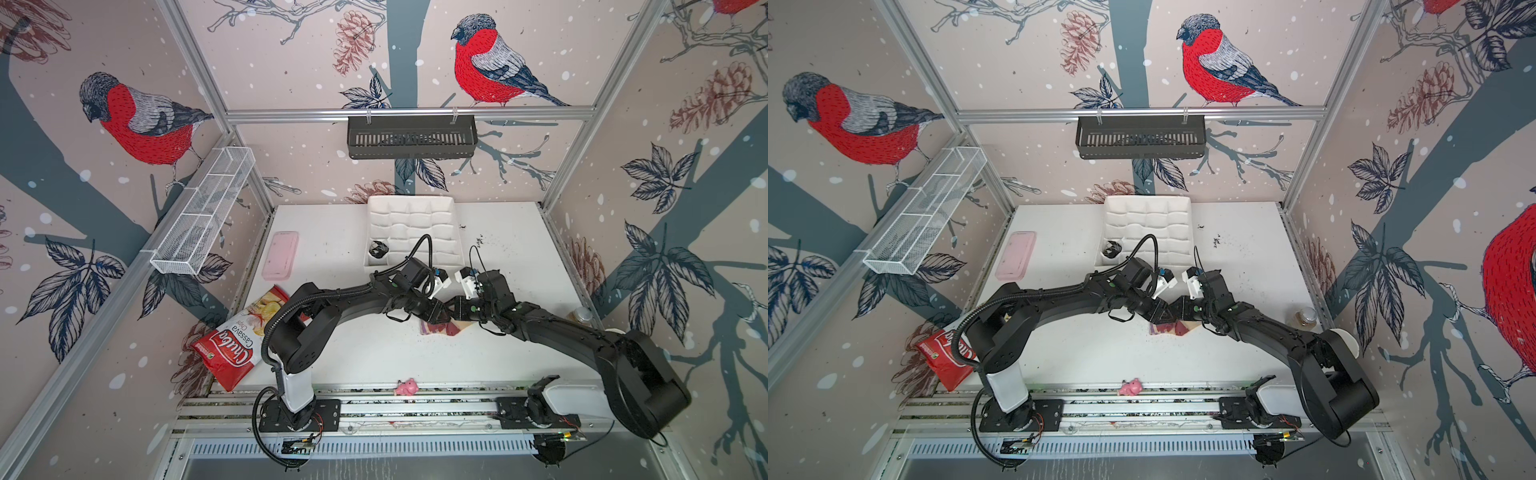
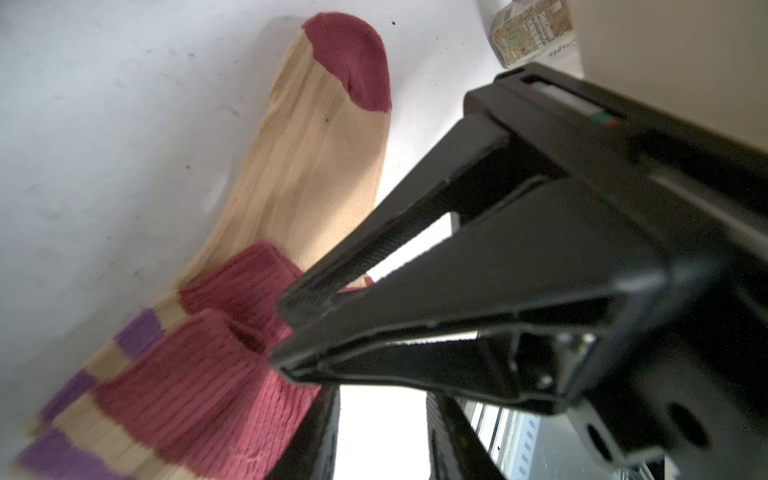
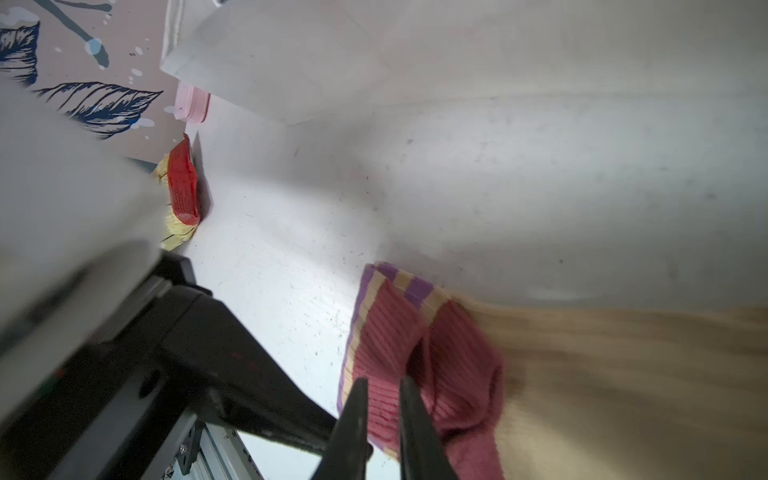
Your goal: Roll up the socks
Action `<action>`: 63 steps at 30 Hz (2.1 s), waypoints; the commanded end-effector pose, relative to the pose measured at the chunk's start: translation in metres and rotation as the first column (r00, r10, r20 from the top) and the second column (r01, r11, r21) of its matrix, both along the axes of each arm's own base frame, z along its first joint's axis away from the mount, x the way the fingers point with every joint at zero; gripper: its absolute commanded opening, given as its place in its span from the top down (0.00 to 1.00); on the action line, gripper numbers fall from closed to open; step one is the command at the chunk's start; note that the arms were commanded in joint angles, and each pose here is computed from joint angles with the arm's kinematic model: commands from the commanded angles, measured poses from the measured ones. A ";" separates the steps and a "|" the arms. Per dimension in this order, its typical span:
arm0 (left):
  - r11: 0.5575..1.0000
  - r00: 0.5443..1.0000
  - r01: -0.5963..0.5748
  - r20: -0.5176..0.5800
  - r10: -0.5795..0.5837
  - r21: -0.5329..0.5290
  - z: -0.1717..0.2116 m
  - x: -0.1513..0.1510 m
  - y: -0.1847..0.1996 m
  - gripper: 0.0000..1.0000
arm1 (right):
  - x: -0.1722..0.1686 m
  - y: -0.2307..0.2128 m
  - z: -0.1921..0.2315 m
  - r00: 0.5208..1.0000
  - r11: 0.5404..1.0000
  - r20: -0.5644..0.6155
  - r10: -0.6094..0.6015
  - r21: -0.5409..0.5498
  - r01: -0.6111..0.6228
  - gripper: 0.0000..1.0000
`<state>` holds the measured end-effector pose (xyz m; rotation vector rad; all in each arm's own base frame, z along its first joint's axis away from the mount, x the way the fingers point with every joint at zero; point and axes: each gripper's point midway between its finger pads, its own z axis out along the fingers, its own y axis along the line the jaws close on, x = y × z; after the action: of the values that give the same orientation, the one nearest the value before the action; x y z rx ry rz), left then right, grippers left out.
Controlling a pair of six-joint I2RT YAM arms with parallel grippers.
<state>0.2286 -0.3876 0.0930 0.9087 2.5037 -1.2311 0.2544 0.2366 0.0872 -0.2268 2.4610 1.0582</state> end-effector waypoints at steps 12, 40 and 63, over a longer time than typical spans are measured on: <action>0.978 0.979 -0.200 -0.022 0.202 0.055 -0.029 0.026 0.046 0.60 | -0.013 -0.006 -0.047 0.995 0.984 -0.094 0.031 -0.170 -0.046 0.87; 0.970 0.964 -0.242 -0.113 0.241 0.007 -0.061 0.019 0.059 0.60 | -0.020 -0.022 -0.097 0.981 0.959 -0.193 -0.014 -0.281 -0.041 0.90; 0.925 0.986 -0.128 -0.056 0.158 0.359 -0.078 0.010 0.104 1.00 | 0.019 -0.037 -0.037 0.998 0.976 -0.034 -0.055 -0.211 0.047 0.77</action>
<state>0.2561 -0.3177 0.0297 0.6398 2.7088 -1.0310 0.2709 0.2073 0.0554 -0.1979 2.5793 0.8418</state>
